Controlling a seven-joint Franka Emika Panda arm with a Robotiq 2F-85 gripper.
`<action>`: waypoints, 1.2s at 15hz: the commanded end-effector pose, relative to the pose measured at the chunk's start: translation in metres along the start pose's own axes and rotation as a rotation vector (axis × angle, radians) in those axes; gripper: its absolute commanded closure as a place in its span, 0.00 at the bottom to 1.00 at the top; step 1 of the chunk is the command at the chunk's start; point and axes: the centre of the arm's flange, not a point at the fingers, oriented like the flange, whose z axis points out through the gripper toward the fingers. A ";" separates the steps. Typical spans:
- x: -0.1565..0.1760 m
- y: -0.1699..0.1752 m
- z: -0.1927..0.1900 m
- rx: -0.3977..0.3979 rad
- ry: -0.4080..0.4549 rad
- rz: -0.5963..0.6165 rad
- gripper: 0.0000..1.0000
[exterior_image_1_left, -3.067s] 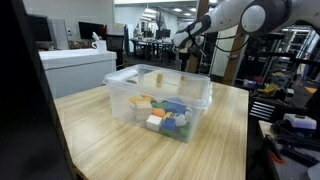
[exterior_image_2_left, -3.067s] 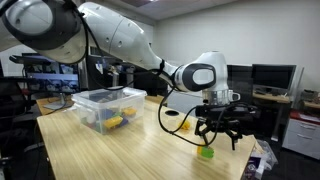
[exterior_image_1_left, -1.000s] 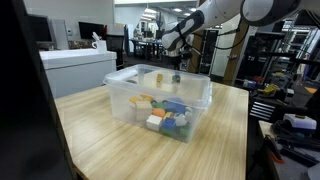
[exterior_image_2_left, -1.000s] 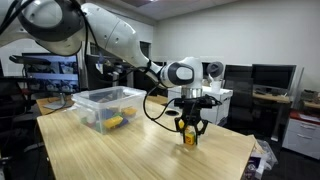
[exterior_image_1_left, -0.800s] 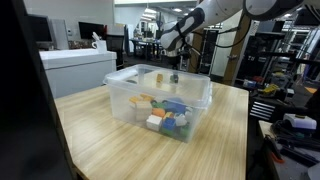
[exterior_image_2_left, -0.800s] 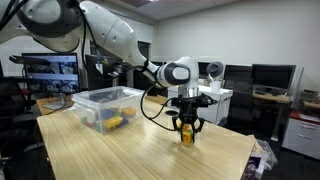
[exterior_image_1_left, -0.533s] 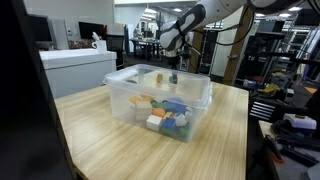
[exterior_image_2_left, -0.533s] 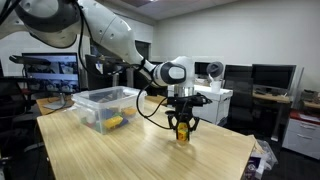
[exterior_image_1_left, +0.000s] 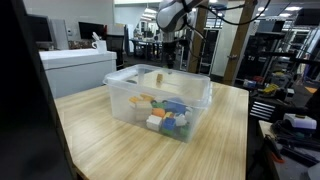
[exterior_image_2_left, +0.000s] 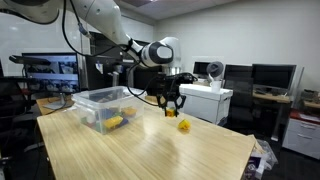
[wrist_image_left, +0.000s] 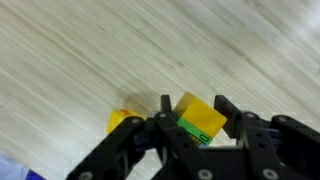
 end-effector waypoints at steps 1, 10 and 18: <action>-0.016 -0.051 -0.057 0.007 0.050 -0.085 0.77; -0.050 -0.209 -0.126 0.011 0.143 -0.513 0.77; -0.070 -0.256 -0.119 0.060 0.163 -0.707 0.12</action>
